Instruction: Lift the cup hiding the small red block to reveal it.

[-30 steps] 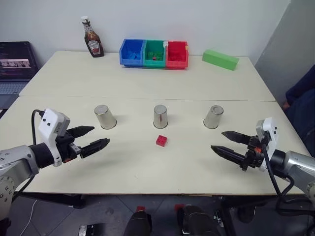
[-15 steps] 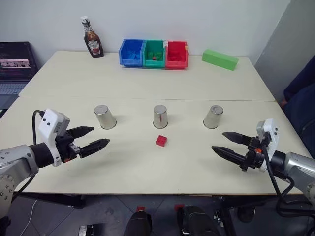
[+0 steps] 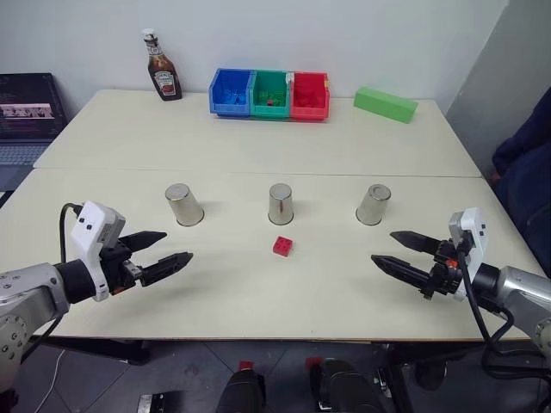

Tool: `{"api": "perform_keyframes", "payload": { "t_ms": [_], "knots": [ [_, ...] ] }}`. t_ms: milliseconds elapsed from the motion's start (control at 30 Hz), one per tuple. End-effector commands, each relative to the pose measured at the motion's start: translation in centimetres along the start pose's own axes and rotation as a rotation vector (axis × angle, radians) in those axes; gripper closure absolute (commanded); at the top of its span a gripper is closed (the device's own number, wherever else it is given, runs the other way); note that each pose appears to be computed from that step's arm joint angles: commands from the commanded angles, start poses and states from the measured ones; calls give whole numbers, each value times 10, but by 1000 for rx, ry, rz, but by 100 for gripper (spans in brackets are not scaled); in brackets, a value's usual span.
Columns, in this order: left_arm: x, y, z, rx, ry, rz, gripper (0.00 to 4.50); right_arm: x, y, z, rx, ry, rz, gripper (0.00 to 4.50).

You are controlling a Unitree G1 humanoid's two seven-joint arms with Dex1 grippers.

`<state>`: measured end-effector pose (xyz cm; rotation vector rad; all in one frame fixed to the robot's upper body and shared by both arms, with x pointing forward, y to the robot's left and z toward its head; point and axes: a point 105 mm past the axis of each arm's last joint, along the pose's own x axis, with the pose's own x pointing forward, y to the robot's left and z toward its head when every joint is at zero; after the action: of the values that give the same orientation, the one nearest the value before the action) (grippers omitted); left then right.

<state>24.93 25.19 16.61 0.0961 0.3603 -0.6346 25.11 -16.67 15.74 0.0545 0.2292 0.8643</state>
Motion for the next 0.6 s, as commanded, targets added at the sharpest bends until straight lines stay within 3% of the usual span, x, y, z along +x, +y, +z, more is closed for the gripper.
{"api": "perform_keyframes", "payload": {
  "t_ms": [33, 600],
  "knots": [
    [-5, 0, 11, 39, -40, 14, 4, 0, 1, 7, -36, -12, 0, 0],
    [-2, 2, 14, 53, -46, 10, 4, 1, 2, 9, -37, -21, -7, 0]
  ]
}}
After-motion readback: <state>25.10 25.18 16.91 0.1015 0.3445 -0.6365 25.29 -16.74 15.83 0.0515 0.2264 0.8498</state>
